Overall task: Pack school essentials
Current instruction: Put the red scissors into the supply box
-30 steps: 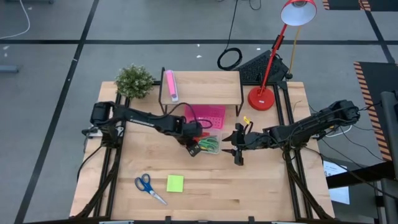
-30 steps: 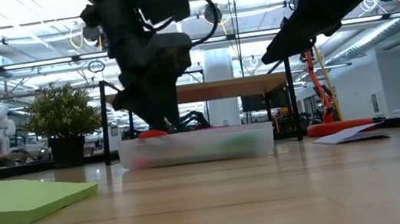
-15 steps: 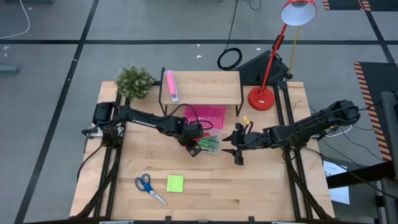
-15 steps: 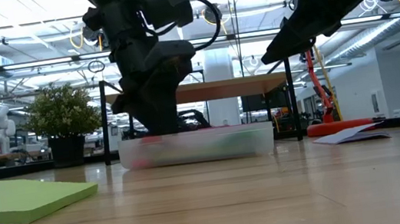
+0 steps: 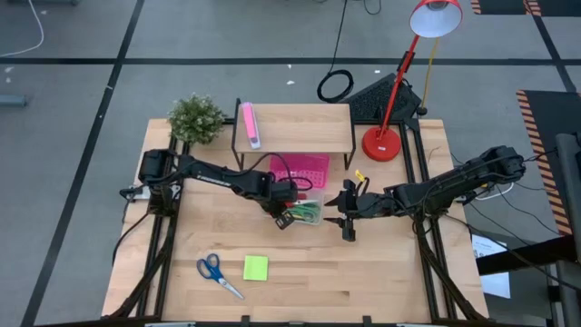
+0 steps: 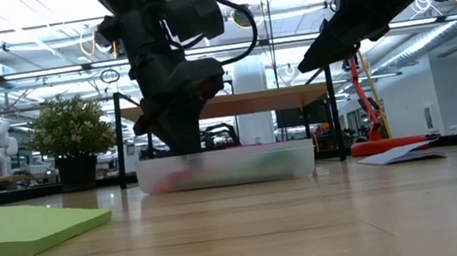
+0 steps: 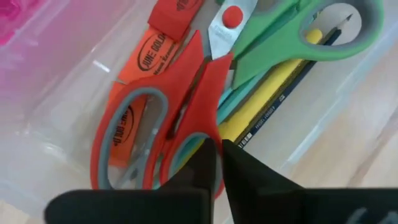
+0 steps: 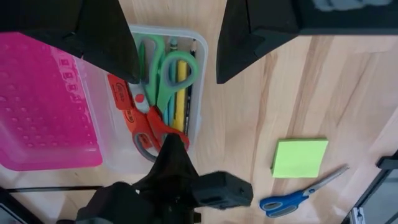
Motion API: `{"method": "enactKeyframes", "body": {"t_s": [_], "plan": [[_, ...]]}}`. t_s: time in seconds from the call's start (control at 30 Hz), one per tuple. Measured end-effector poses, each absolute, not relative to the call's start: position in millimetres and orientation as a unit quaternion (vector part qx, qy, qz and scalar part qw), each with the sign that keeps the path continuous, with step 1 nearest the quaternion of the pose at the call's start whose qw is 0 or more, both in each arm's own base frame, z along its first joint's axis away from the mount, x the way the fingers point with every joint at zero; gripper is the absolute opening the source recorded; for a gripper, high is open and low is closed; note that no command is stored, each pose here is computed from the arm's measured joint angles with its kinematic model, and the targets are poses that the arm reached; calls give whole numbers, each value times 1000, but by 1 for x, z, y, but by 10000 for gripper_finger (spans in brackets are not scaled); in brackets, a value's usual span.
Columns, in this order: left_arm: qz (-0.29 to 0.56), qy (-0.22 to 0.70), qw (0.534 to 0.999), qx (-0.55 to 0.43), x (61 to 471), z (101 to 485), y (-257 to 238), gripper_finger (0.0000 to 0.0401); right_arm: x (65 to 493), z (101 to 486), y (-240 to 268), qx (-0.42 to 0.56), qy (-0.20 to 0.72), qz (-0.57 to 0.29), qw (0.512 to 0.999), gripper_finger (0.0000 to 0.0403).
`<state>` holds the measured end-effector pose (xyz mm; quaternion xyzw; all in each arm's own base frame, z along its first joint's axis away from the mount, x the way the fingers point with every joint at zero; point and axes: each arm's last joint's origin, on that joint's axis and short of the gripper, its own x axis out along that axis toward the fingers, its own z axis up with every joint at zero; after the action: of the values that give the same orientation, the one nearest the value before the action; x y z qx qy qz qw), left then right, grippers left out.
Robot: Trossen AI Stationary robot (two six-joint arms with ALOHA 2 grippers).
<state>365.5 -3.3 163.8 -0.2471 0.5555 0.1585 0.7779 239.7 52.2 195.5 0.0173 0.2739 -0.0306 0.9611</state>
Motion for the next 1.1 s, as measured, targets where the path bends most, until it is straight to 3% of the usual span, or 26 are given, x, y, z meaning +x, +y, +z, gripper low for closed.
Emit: {"method": "enactKeyframes", "body": {"t_s": [0.17,0.7,1.1], "plan": [[158,559,784,-219,365,165,-4,4,240,196,52,15,275,-30,961,203],[209,568,775,-182,357,173,19,11,239,195,52,22,272,-32,962,203],[154,583,780,-166,355,176,3,7,233,181,50,42,256,-37,965,203]]}}
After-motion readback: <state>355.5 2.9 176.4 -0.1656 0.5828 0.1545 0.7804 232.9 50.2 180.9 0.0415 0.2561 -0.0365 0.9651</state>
